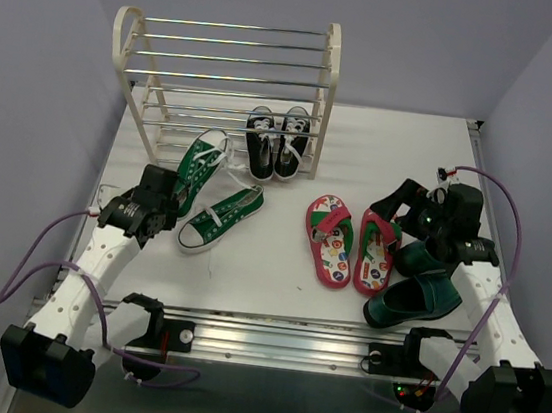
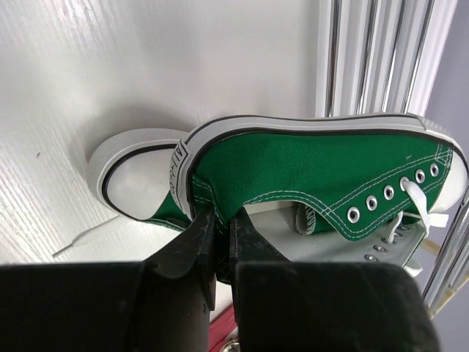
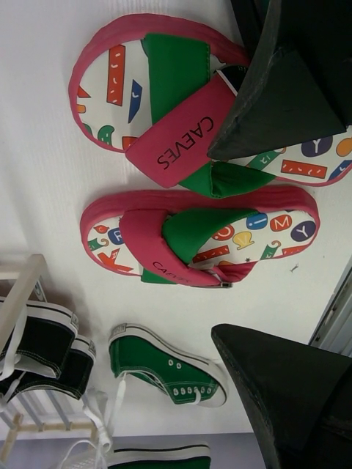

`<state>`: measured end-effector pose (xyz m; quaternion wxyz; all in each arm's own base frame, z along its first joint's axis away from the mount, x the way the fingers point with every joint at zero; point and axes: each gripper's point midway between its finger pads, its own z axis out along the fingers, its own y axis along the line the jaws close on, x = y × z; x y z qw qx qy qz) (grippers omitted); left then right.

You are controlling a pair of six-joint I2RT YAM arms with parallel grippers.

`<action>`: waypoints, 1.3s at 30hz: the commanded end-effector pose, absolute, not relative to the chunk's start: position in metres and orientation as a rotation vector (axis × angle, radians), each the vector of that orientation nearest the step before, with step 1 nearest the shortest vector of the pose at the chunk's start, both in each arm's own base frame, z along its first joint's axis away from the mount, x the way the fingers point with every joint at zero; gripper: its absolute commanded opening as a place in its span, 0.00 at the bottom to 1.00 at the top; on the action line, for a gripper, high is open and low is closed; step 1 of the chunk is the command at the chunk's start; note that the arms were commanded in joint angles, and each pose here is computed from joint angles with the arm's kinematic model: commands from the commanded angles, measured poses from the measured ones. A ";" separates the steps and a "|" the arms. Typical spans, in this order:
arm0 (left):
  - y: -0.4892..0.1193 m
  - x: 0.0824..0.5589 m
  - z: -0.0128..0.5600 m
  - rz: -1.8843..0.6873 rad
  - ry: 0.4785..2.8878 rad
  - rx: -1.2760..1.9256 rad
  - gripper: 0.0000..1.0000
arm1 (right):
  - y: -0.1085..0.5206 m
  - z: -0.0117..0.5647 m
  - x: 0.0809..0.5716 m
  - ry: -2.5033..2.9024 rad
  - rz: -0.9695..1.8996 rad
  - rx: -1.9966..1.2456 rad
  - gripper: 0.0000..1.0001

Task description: Place and organize the shoes onto the shoe shelf

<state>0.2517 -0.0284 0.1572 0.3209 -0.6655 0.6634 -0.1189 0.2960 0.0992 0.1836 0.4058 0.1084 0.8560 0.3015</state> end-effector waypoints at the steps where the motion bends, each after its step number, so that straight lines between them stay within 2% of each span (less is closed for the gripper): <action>1: -0.022 0.266 0.178 -0.404 1.575 -1.812 0.00 | 0.099 0.195 0.304 2.106 0.755 0.253 1.00; 9: -0.030 0.286 0.153 -0.436 1.559 -1.840 0.00 | 0.100 0.198 0.304 2.101 0.764 0.247 1.00; 18: -0.047 0.348 0.174 -0.554 1.487 -1.852 0.00 | 0.099 0.204 0.305 2.086 0.761 0.243 1.00; 39: -0.091 0.426 0.165 -0.604 1.437 -2.040 0.00 | 0.103 0.220 0.304 2.052 0.789 0.223 1.00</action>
